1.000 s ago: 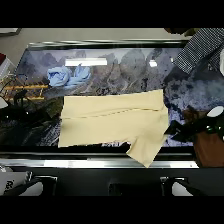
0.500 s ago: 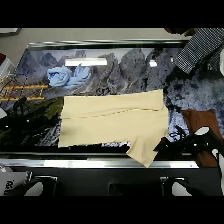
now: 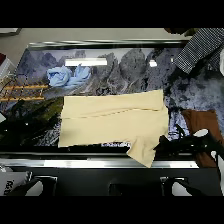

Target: Fold the clothes and pants, and hang the long-sleeved shirts on hangers.

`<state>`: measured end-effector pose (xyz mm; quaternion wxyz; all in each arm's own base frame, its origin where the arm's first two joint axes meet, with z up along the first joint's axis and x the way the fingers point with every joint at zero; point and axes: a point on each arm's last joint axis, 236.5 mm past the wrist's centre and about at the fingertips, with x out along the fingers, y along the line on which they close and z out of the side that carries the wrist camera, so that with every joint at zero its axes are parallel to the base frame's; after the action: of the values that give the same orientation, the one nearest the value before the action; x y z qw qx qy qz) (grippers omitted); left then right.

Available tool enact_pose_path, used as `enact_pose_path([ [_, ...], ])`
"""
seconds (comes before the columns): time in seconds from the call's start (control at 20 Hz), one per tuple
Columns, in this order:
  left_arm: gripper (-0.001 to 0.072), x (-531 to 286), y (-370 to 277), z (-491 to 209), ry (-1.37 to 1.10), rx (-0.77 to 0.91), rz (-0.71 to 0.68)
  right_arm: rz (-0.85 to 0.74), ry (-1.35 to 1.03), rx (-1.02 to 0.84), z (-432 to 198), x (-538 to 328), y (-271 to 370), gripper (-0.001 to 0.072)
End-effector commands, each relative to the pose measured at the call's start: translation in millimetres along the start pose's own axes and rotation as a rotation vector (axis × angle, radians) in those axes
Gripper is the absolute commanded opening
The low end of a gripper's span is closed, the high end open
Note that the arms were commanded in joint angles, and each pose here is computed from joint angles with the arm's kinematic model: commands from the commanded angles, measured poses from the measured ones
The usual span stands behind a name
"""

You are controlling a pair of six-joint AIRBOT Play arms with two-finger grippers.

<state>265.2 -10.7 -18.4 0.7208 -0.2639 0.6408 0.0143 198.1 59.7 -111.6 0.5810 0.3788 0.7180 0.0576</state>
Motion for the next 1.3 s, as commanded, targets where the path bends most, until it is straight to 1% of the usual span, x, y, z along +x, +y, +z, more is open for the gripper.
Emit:
enact_pose_path([
  [0.0, 0.0574, 11, 22, -23, 0.018, -0.093, -0.032, 0.021, 0.010, -0.038, -3, 0, 5, 0.0027],
  [0.1, 0.0574, 22, 18, -37, 0.049, -0.123, -0.135, 0.022, 0.012, -0.045, -3, 0, 5, 0.0026],
  [0.15, 0.0574, 28, 19, -41, 0.055, -0.156, -0.159, 0.023, 0.012, -0.047, -3, 0, 5, 0.0026],
  [0.45, 0.0573, 62, 33, -61, 0.121, -0.221, -0.158, 0.024, 0.021, -0.057, -5, 0, 5, 0.0027],
  [0.65, 0.0572, 70, 24, -57, 0.127, -0.219, -0.215, 0.026, 0.027, -0.060, -7, 0, 6, 0.0027],
  [0.95, 0.0572, 78, 26, -57, 0.150, -0.245, -0.218, 0.027, 0.028, -0.059, -7, 0, 6, 0.0027],
  [1.1, 0.0569, 82, 24, -57, 0.152, -0.230, -0.209, 0.027, 0.027, -0.060, -7, 0, 6, 0.0027],
  [1.15, 0.0501, 83, 23, -56, 0.147, -0.222, -0.206, 0.027, 0.027, -0.061, -7, 0, 6, 0.0027],
  [1.25, 0.0488, 85, 21, -54, 0.136, -0.209, -0.197, 0.027, 0.027, -0.064, -7, 0, 6, 0.0027],
])
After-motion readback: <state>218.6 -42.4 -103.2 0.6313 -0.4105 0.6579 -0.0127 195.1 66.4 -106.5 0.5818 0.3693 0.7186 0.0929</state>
